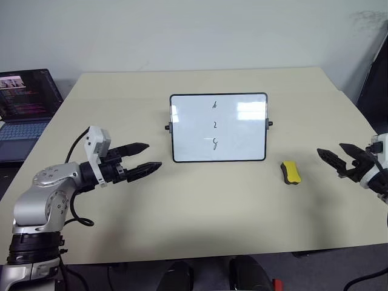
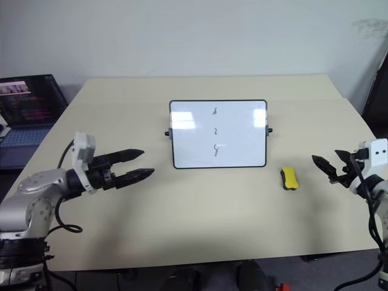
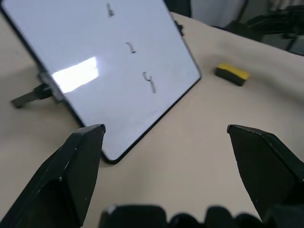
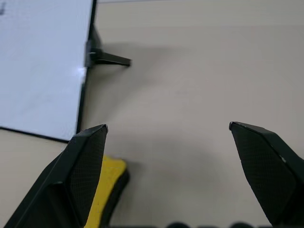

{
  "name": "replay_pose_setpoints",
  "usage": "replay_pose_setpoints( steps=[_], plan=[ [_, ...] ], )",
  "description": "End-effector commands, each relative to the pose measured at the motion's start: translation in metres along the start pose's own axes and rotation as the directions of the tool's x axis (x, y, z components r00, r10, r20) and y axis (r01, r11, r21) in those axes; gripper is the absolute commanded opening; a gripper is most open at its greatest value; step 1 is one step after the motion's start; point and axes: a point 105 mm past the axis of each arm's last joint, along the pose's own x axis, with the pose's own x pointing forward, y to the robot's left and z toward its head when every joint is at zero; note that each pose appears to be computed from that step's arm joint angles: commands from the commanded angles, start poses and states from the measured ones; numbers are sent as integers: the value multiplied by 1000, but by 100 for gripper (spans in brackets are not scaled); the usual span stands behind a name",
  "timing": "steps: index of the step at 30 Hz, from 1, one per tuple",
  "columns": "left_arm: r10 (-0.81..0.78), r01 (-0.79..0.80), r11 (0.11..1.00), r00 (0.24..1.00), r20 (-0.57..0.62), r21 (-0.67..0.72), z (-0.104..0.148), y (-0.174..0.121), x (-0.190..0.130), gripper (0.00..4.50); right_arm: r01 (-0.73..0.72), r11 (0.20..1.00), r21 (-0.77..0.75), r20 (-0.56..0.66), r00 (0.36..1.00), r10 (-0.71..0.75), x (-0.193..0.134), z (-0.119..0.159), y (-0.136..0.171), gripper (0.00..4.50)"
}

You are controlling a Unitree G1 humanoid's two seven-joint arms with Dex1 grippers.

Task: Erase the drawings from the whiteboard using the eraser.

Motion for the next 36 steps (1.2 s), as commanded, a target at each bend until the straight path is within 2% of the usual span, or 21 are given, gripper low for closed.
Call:
replay_pose_setpoints(
  steps=[1,6,9,14,25,29,36],
  plan=[
    [-61,61,998,998,-16,19,7,0,-5,450,-109,994,-24,0,994,110,-6,11,12,443],
    [-131,131,991,990,-49,-8,1,-2,-7,450,-204,979,-4,-66,977,203,-12,6,20,443],
    [-196,193,980,978,-69,-40,-3,-6,-10,450,-276,961,10,-149,950,274,-19,-7,24,443],
    [-258,253,966,957,-130,-51,-11,-10,-15,450,-354,934,48,-218,909,356,-27,-19,31,443],
    [-230,235,972,963,-139,19,-9,-2,-13,450,-304,953,-1,-214,931,297,-12,-21,20,443],
    [-221,230,972,965,-141,53,-11,-2,-9,450,-246,968,-49,-240,944,227,2,-27,19,443],
    [-194,213,968,970,-146,134,-12,-2,-6,450,-196,981,-10,-242,952,188,22,-26,35,443]
  ],
)
